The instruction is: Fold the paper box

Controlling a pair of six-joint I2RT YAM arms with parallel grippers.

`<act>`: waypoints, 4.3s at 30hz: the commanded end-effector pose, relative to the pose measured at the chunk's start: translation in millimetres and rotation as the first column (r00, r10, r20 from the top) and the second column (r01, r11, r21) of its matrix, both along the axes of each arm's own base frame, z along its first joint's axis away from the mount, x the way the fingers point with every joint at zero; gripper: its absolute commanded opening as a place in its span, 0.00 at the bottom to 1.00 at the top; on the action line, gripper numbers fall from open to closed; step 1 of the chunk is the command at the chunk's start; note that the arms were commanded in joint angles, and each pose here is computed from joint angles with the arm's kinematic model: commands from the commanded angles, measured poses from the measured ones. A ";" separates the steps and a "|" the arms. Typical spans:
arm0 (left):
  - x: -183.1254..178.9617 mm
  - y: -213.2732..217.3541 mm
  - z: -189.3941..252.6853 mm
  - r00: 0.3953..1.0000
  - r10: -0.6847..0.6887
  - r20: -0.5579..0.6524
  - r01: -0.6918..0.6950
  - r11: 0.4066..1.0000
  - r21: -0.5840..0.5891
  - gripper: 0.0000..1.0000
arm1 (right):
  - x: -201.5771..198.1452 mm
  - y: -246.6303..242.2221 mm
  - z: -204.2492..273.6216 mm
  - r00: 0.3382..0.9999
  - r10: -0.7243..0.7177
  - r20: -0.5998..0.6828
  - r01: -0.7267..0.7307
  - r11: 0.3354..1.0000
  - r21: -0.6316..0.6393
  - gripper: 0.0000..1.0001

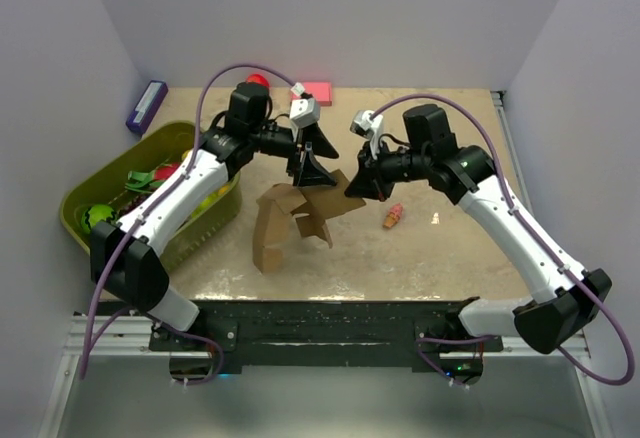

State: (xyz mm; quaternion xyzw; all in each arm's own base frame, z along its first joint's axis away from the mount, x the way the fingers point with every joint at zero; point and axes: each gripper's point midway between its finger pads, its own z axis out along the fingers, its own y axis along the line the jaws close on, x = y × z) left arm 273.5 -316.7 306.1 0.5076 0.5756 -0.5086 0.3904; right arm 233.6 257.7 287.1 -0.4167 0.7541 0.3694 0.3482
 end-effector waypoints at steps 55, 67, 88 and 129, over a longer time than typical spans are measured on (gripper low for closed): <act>31.8 79.2 97.2 0.900 0.294 -0.321 -0.406 0.833 -0.376 0.00 | 49.1 26.1 -33.4 0.911 -0.319 0.261 0.170 0.868 0.467 0.75; 31.1 84.0 94.0 0.909 0.264 -0.323 -0.385 0.830 -0.404 0.00 | 46.1 32.7 -22.5 0.935 -0.264 0.237 0.144 0.892 0.428 0.03; 2.0 84.5 71.0 0.677 0.514 0.526 -0.522 0.840 -0.150 0.96 | 33.2 -23.7 -62.2 0.954 -0.296 -0.044 0.272 0.920 -0.283 0.00; -23.9 -17.1 -63.4 0.937 0.202 0.284 -0.231 0.970 0.072 0.07 | 3.0 3.9 -66.3 0.989 -0.109 -0.102 0.078 0.961 -0.264 0.00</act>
